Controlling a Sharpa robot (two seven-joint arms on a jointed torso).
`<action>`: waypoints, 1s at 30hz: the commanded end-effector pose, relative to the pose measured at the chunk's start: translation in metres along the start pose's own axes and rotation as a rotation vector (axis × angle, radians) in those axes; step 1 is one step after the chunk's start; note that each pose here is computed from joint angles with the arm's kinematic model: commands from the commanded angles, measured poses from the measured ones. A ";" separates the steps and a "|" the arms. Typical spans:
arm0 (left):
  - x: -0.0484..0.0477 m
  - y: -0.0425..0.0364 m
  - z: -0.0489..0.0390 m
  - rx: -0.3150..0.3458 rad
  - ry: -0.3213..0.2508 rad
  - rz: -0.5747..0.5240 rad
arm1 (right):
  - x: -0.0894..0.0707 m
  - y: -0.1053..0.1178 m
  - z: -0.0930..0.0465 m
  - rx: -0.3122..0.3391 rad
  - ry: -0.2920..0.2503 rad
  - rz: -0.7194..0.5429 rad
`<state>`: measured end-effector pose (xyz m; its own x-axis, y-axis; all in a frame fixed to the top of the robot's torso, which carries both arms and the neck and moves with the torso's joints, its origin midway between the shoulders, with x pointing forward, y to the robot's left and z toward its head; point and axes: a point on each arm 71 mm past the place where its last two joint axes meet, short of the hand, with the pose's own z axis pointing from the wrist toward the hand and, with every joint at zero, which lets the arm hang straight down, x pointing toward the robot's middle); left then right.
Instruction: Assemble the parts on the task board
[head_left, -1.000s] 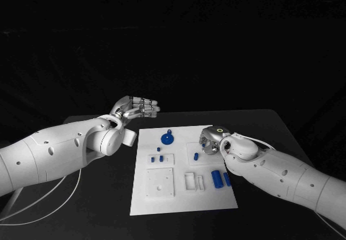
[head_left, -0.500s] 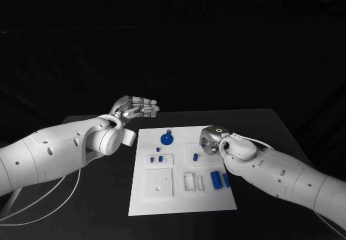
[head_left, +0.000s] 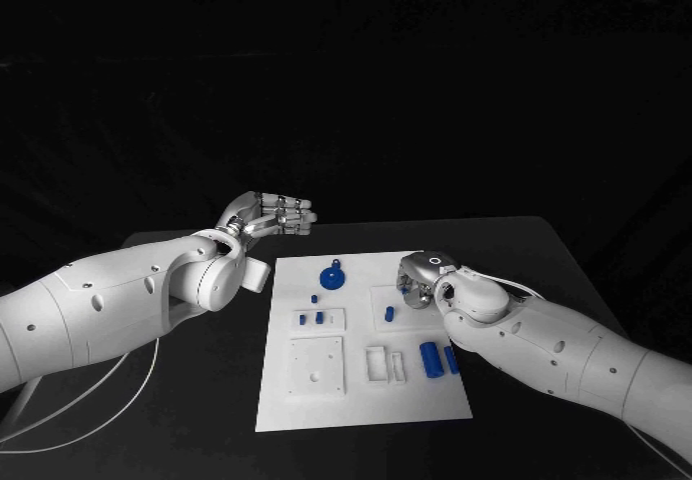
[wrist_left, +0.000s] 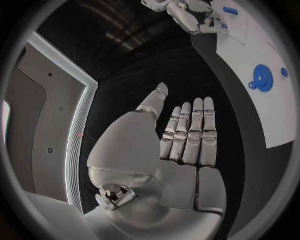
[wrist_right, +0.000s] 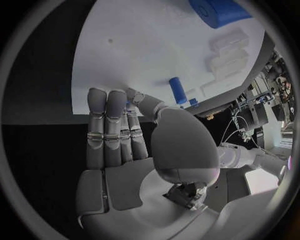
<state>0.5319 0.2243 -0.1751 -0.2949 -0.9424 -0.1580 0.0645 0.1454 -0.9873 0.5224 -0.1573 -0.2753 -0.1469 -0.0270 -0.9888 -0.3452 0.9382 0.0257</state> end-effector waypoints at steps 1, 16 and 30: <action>0.0015 -0.0016 0.0007 0.005 0.007 -0.010 | 0.000 0.004 0.000 -0.004 -0.017 -0.016; -0.0045 0.0000 0.0018 0.004 -0.007 -0.003 | -0.009 -0.002 -0.004 0.012 -0.112 0.041; -0.0144 0.0024 0.0032 -0.001 -0.038 0.009 | -0.058 -0.005 -0.011 0.008 -0.225 0.180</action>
<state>0.5390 0.2386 -0.1768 -0.2565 -0.9509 -0.1729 0.0603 0.1628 -0.9848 0.5241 -0.1651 -0.2188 0.0052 0.1821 -0.9833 -0.3244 0.9304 0.1706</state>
